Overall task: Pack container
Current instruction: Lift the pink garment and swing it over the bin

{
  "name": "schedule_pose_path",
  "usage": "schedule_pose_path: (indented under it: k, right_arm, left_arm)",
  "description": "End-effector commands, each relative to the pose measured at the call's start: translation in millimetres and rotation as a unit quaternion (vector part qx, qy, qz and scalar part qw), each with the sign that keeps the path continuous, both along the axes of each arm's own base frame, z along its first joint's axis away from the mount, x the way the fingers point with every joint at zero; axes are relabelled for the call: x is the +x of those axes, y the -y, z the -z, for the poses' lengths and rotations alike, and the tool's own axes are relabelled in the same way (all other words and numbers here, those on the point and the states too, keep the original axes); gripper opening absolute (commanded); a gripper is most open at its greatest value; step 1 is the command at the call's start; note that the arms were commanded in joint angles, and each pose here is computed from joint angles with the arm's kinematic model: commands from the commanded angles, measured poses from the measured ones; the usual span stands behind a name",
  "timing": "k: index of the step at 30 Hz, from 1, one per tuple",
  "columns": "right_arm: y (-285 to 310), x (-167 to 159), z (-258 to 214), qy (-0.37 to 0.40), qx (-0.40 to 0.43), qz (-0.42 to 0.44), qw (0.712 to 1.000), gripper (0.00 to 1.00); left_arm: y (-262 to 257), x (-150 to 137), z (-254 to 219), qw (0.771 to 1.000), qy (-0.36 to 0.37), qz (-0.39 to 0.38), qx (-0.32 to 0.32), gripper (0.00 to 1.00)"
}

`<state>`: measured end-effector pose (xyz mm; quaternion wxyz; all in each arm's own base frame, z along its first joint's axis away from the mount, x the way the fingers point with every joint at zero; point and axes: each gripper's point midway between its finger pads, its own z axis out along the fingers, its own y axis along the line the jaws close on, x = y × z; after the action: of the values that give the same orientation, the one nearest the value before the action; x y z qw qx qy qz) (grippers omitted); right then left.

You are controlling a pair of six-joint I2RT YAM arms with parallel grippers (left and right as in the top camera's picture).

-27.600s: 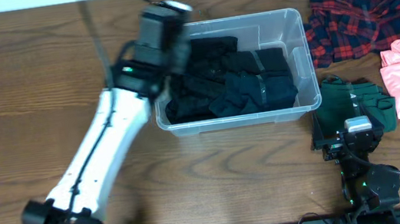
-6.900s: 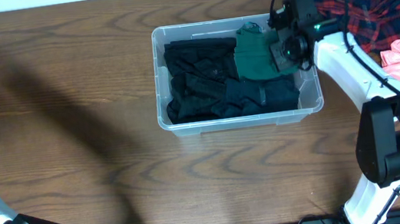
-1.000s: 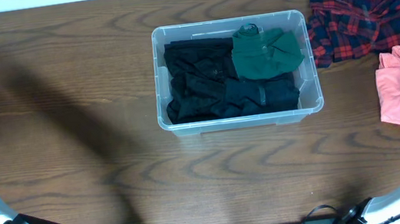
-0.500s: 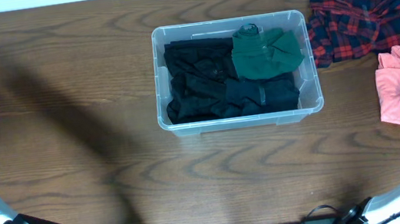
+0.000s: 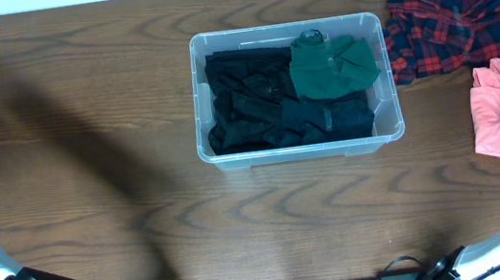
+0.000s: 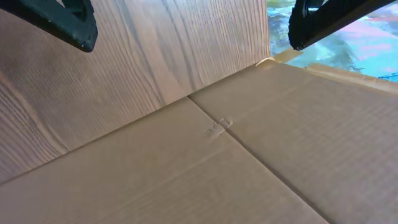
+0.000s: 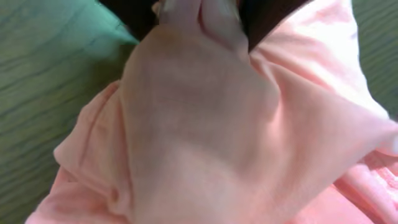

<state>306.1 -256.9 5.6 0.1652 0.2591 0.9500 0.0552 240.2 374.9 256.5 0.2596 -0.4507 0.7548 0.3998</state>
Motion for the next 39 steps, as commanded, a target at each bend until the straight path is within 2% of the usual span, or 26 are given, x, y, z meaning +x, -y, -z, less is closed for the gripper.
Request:
schedule_pose_path:
  k: [1,7,12,17,25,29,35,39]
  right_arm:
    - [-12,-14,20,-0.05,0.018,0.0,0.999,0.23]
    - [-5,8,-14,-0.023,-0.019,-0.003,1.0,0.01]
    - [-6,44,-69,0.029,-0.067,-0.022,0.997,0.01]
    - [-40,89,-131,0.101,-0.097,-0.044,0.989,0.01]
    - [-158,157,-226,0.24,-0.095,-0.111,0.96,0.01]
    - [-240,184,-261,0.315,-0.054,-0.14,0.937,0.01]
    - [-349,197,-284,0.372,0.031,-0.169,0.912,0.01]
    - [-406,194,-284,0.379,0.071,-0.196,0.902,0.01]
  left_arm:
    - [1,-6,0,1.0,-0.002,-0.009,0.003,0.98]
    - [1,-6,0,1.0,-0.002,-0.009,0.003,0.98]
    - [1,-6,0,1.0,-0.002,-0.009,0.003,0.98]
    - [1,-6,0,1.0,-0.002,-0.009,0.003,0.98]
    - [1,-6,0,1.0,-0.002,-0.009,0.003,0.98]
    - [1,-6,0,1.0,-0.002,-0.009,0.003,0.98]
    - [1,-6,0,1.0,-0.002,-0.009,0.003,0.98]
    - [1,-6,0,1.0,-0.002,-0.009,0.003,0.98]
